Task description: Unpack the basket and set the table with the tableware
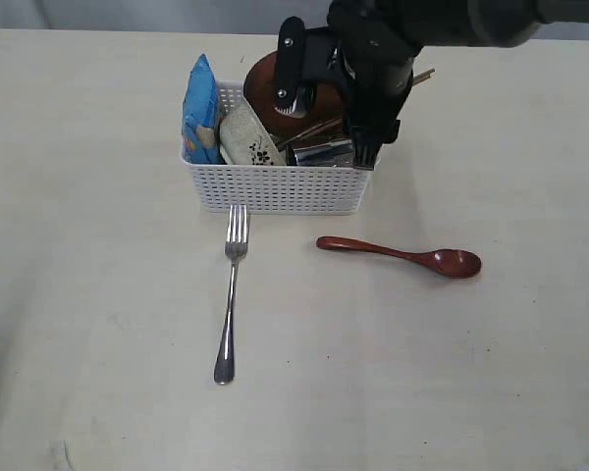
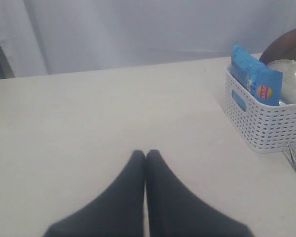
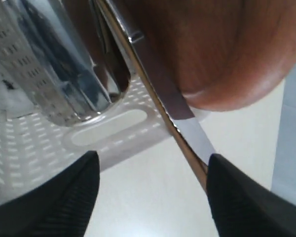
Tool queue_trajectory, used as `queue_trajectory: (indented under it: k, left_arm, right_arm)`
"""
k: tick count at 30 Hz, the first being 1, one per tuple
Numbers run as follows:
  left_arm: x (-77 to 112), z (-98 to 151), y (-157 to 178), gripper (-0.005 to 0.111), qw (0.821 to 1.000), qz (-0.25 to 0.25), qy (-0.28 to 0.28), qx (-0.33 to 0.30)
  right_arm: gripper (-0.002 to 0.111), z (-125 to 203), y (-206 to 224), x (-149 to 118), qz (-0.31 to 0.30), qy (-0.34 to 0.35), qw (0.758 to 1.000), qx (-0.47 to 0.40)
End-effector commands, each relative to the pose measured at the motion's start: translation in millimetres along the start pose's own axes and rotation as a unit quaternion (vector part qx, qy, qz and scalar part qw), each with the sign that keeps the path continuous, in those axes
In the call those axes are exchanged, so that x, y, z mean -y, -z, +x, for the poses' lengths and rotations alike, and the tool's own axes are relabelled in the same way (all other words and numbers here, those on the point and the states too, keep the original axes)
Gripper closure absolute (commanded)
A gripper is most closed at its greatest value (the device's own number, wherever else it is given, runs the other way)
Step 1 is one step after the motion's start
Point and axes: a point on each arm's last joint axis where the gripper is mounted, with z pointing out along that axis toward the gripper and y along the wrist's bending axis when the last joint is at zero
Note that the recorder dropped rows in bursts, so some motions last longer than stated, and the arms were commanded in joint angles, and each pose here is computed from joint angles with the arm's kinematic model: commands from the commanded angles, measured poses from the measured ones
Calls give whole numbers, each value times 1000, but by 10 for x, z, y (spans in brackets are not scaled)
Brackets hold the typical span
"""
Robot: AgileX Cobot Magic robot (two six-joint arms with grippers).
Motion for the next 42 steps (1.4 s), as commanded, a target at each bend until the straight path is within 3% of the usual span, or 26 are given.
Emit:
queue_trajectory:
  k: [1, 9, 15, 17, 27, 35, 42]
  left_arm:
    - [-1, 11, -1, 107, 1000, -1, -4, 0]
    - [-1, 11, -1, 107, 1000, -1, -4, 0]
    - [-1, 11, -1, 107, 1000, -1, -4, 0]
    - [-1, 11, -1, 107, 1000, -1, -4, 0]
    - [-1, 11, -1, 107, 1000, -1, -4, 0]
    - [-1, 11, -1, 107, 1000, -1, -4, 0]
    - [-1, 11, -1, 107, 1000, -1, -4, 0]
  right_arm:
    - [48, -73, -78, -44, -15, -39, 999, 30]
    - [48, -138, -330, -117, 1, -33, 999, 18]
    - [50, -121, -441, -78, 51, -41, 998, -7]
    - [56, -123, -458, -85, 51, -40, 998, -8]
    - [108, -109, -545, -151, 37, -40, 998, -29]
    - [109, -236, -364, -181, 45, -31, 999, -1]
    - [108, -177, 64, 75, 42, -125, 987, 90]
